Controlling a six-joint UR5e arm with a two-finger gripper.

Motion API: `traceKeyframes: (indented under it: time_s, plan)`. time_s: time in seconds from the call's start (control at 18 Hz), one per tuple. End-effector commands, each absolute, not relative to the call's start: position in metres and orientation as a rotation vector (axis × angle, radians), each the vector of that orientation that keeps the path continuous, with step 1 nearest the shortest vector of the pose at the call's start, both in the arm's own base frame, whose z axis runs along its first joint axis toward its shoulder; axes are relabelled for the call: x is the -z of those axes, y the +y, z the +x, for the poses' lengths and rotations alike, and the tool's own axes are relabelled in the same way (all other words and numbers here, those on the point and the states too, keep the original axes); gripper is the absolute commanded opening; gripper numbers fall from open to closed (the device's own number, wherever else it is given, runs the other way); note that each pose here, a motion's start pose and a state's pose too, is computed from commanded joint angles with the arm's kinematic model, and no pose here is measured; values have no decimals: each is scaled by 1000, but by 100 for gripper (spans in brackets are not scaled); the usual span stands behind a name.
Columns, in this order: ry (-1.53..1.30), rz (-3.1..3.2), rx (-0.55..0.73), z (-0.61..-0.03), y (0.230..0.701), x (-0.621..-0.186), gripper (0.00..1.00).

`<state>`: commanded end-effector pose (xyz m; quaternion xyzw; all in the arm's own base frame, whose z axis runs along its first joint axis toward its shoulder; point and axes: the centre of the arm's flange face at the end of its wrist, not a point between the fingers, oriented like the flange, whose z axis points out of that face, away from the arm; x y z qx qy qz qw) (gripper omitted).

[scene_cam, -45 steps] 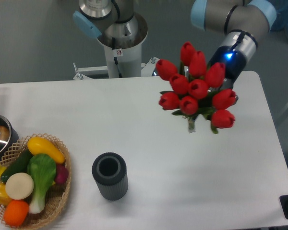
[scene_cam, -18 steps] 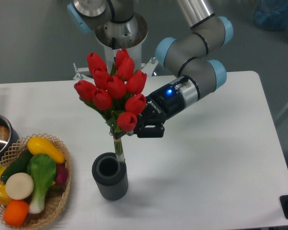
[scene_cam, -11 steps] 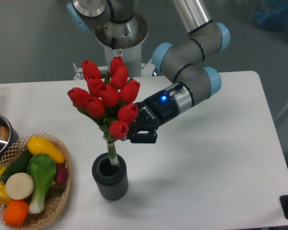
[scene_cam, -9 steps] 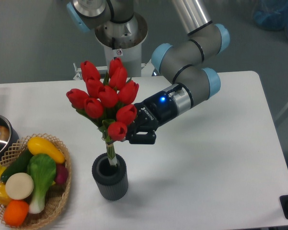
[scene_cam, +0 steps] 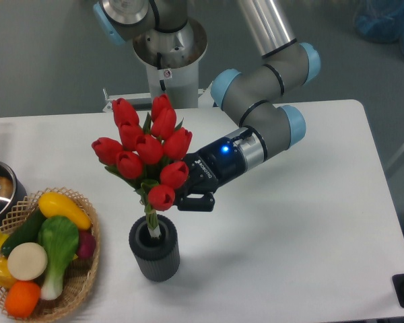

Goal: Insert the flowers into the vase
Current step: 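Lower the tulip stems down into the black vase opening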

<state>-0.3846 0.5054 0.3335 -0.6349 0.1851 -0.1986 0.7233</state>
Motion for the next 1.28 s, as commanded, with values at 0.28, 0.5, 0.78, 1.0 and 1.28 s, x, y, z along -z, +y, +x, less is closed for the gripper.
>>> traceKeyframes:
  time_s: [0.28,0.5,0.78,1.0,1.28]
  plan:
    - [409,-1404,450,-380,508,-329,15]
    - [398,-1408,460,-378,507,-323,15]
    - [387,-1411,470,-373,504,-314,15]
    - [386,-1420,469,-373,505,-302,15]
    - [410,-1411,439,-375,508,-279,15]
